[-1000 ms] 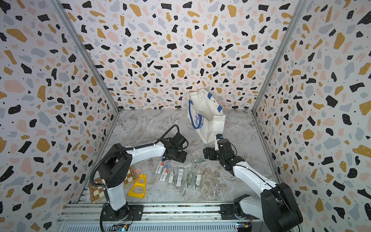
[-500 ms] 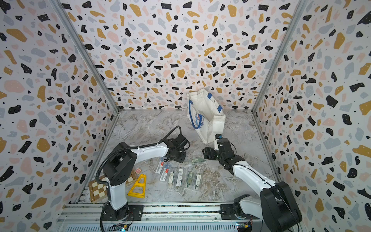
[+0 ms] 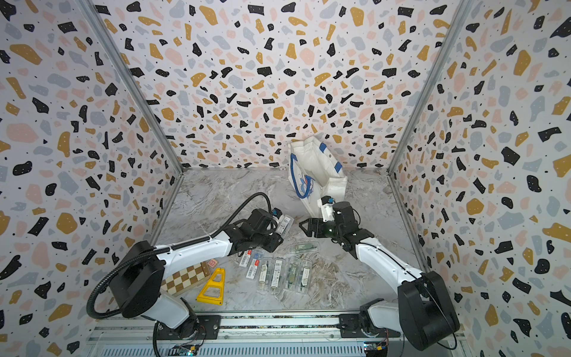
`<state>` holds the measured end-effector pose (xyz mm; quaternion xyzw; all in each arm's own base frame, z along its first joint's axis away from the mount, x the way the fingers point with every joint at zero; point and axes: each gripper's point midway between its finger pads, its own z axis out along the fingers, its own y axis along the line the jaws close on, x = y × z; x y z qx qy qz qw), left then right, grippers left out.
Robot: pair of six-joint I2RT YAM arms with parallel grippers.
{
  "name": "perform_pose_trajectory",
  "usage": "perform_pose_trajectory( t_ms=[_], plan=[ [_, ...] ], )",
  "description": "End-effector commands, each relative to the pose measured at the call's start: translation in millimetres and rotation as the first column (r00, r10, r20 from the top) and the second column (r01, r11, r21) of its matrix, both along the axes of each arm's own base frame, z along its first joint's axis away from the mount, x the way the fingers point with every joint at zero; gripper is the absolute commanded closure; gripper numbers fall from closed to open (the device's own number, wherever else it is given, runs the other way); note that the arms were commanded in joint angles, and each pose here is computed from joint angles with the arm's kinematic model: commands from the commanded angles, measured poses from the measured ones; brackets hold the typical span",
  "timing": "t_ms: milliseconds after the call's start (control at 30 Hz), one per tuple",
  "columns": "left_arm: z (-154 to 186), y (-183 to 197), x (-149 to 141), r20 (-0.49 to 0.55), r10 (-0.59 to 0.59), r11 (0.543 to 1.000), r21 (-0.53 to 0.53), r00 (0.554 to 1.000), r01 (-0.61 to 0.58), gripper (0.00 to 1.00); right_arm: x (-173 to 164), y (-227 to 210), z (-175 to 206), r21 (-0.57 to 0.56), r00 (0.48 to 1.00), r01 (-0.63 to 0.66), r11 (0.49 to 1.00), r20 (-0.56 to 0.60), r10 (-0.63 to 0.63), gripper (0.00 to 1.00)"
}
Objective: Put the compass set into the canvas bag
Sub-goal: Pick up the compass set at the center of the board, then move the canvas bag to the center of the board.
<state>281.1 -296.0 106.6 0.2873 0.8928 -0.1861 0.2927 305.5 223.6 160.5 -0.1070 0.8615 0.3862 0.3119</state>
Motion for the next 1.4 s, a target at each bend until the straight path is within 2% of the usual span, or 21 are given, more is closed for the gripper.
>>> perform_pose_trajectory(
  t_ms=[0, 200, 467, 933, 1067, 1100, 1167, 1367],
  plan=[
    [21.4, -12.9, -1.5, 0.106, -0.102, 0.993, -0.042, 0.989, 0.107, 0.87, -8.4, 28.9, 28.9, 0.088, 0.989, -0.147, 0.985, 0.027, 0.145, 0.15],
    [30.4, -17.0, -6.8, 0.132, -0.132, 0.987, -0.078, 0.982, 0.143, 0.88, -15.7, 54.6, 28.5, 0.165, 0.967, -0.248, 0.955, -0.02, 0.255, 0.21],
    [31.2, -15.1, -7.2, 0.137, -0.143, 0.987, -0.059, 0.98, 0.153, 0.89, -3.6, 64.8, 25.8, 0.225, 0.966, -0.234, 0.946, -0.056, 0.252, 0.38],
    [32.2, -15.2, -6.6, 0.141, -0.146, 0.987, -0.053, 0.979, 0.155, 0.89, 11.9, 62.8, 14.0, 0.164, 0.977, -0.188, 0.968, -0.068, 0.202, 0.7],
    [31.9, -15.0, -6.9, 0.138, -0.144, 0.987, -0.055, 0.98, 0.153, 0.88, 13.1, 61.3, 13.0, 0.147, 0.979, -0.182, 0.972, -0.06, 0.193, 0.77],
    [31.5, -14.5, -6.7, 0.138, -0.141, 0.987, -0.053, 0.98, 0.15, 0.86, 13.6, 60.5, 13.4, 0.14, 0.981, -0.179, 0.974, -0.055, 0.188, 0.77],
    [31.1, -13.3, -6.9, 0.134, -0.136, 0.988, -0.052, 0.982, 0.144, 0.74, 15.6, 57.5, 14.2, 0.121, 0.984, -0.164, 0.979, -0.044, 0.171, 0.8],
    [38.9, -4.3, -5.6, 0.151, -0.097, 0.994, -0.043, 0.984, 0.104, 0.2, 22.5, 46.7, 32.0, 0.065, 0.994, -0.106, 0.992, 0.016, 0.105, 0.98]
  ],
)
